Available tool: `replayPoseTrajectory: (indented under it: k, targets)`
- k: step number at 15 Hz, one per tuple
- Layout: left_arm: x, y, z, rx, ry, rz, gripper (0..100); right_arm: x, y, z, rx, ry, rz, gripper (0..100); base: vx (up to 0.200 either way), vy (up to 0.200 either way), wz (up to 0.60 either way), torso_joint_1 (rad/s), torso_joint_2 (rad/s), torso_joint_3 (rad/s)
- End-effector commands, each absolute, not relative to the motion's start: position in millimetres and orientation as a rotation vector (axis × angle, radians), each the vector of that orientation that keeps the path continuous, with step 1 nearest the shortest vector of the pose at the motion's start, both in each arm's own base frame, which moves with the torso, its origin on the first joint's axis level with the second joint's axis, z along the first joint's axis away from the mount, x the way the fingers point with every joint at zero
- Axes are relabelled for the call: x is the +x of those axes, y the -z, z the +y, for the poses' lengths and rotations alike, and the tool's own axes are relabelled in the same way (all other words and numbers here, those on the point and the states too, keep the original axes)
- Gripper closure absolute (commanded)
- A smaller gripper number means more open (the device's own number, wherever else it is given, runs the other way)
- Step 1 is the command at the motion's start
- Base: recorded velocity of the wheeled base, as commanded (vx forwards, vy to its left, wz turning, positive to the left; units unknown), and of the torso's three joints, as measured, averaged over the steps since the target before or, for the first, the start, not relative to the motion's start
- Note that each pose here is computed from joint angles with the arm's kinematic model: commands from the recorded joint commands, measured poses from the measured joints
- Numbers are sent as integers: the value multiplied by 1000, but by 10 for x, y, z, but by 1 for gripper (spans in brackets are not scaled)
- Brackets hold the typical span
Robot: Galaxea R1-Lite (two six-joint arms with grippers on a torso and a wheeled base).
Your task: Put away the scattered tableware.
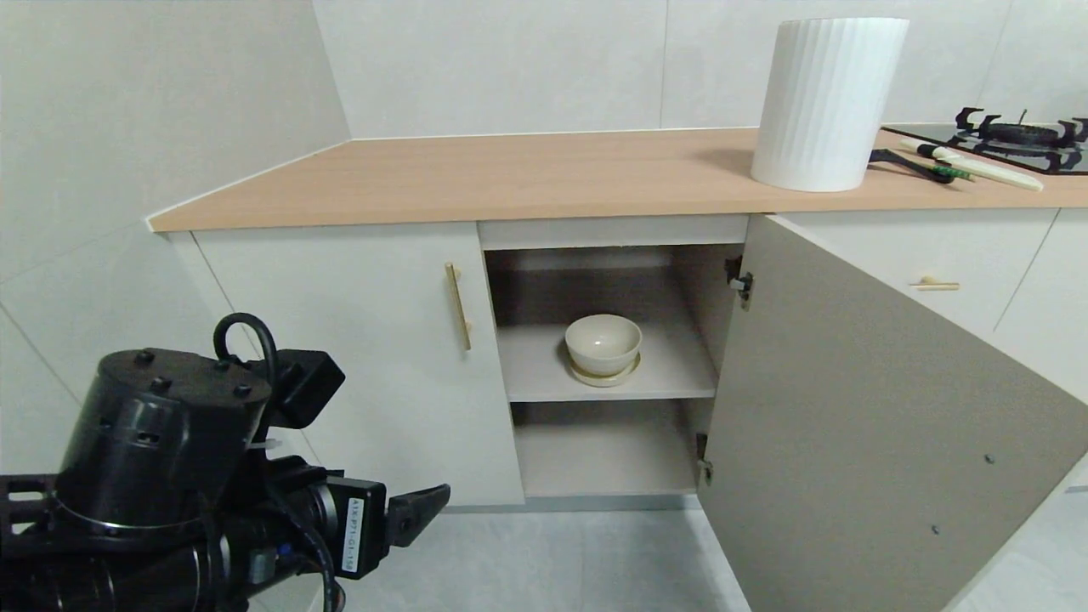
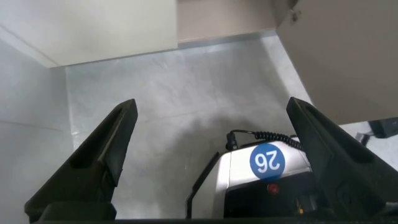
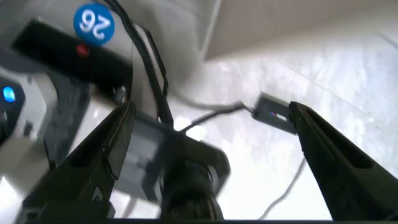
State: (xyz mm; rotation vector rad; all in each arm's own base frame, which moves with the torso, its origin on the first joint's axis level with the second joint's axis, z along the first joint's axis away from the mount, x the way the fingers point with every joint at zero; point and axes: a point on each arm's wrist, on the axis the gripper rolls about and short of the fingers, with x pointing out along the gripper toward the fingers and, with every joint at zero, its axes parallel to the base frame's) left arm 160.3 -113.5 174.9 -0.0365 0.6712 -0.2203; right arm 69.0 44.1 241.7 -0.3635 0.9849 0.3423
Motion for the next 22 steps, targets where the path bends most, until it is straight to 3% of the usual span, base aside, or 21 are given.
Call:
replayPoseTrajectory:
  k: [1,7,13,22]
  targets:
    - [1607,-1740,-1137,-35,218,675,0,593,-2508,368,-346,-340,941,0,0,0,0,0,0,0]
    - [1607,-1740,-1137,-35,218,675,0,765,-2483,280,-357,-30,962,0,0,0,0,0,0,0]
    - [1609,-1736,-1139,-34,219,677,0,1270,-2404,105,-250,228,990,0,0,0,0,0,0,0]
    - [1605,-1735,-1136,-34,219,677,0,1734,-2257,-53,-192,326,965,0,0,0,0,0,0,0]
